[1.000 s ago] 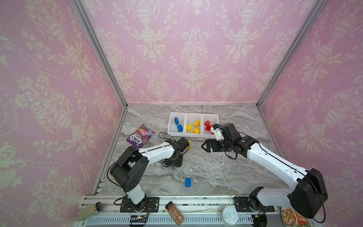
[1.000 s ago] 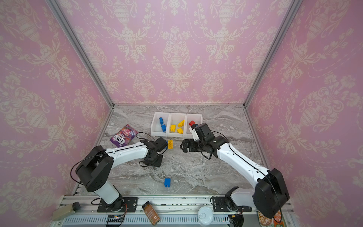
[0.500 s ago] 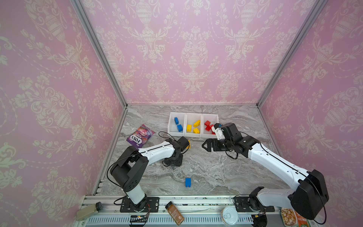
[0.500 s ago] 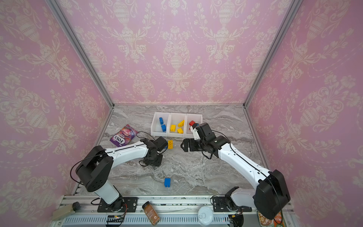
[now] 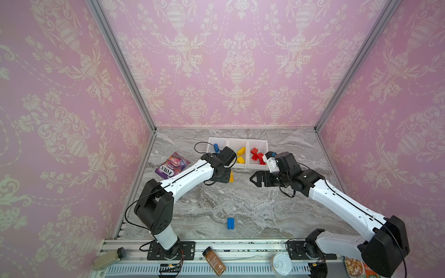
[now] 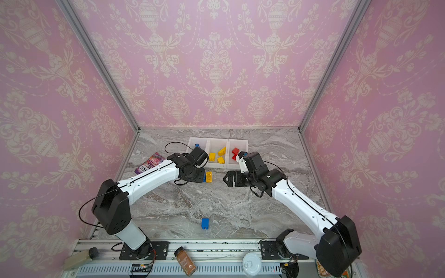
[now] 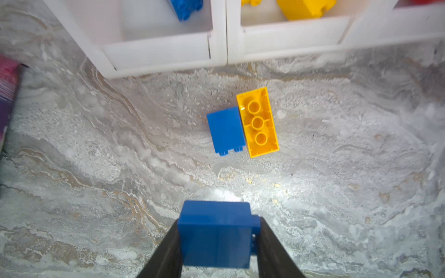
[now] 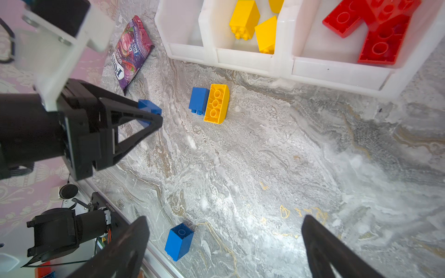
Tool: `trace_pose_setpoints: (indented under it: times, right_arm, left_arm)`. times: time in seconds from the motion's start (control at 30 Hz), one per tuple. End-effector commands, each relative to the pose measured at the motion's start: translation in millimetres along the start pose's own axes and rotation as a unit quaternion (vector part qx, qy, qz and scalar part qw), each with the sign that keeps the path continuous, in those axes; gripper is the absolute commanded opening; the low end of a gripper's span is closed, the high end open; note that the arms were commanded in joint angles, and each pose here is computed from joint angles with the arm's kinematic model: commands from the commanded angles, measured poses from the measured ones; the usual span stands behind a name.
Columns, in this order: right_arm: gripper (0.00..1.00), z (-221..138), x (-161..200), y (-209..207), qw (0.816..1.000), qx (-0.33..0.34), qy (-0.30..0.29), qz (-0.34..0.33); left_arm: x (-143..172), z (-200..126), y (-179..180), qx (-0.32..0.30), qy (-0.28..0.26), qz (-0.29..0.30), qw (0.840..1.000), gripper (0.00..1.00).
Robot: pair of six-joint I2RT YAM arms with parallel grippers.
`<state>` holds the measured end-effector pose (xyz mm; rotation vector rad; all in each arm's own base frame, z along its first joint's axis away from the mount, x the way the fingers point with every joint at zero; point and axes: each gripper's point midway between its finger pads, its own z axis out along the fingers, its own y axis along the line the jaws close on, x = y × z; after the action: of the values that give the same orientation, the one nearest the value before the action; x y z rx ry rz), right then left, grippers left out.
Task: Sort the legos into containers by color
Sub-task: Pick up the lego from the center of the table.
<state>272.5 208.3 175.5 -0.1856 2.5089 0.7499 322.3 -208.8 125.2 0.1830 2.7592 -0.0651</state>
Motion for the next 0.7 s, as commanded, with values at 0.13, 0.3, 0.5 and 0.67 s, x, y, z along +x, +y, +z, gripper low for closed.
trace_pose_setpoints:
  times: [0.13, 0.3, 0.5, 0.67]
  right_arm:
    - [1.00, -6.7, 4.6, -3.0, 1.000, 0.001, -0.008, 0.017]
    - [1.00, -9.7, 3.4, -1.7, 1.000, -0.003, -0.014, 0.021]
    - [1.00, -13.4, 3.2, -0.3, 1.000, -0.006, -0.019, 0.022]
    - [1.00, -12.7, 4.3, -0.5, 0.999, -0.008, -0.019, 0.025]
  left_arm:
    - [-77.9, 0.6, 16.9, -0.020, -0.068, 0.005, 0.997, 0.37]
    - [-113.2, 23.4, 35.5, -0.037, -0.079, -0.019, 0.996, 0.37]
    - [-132.7, 55.3, 50.1, -0.059, -0.078, -0.025, 0.995, 0.36]
    - [-140.2, 75.4, 62.6, -0.072, -0.073, -0.027, 0.994, 0.37]
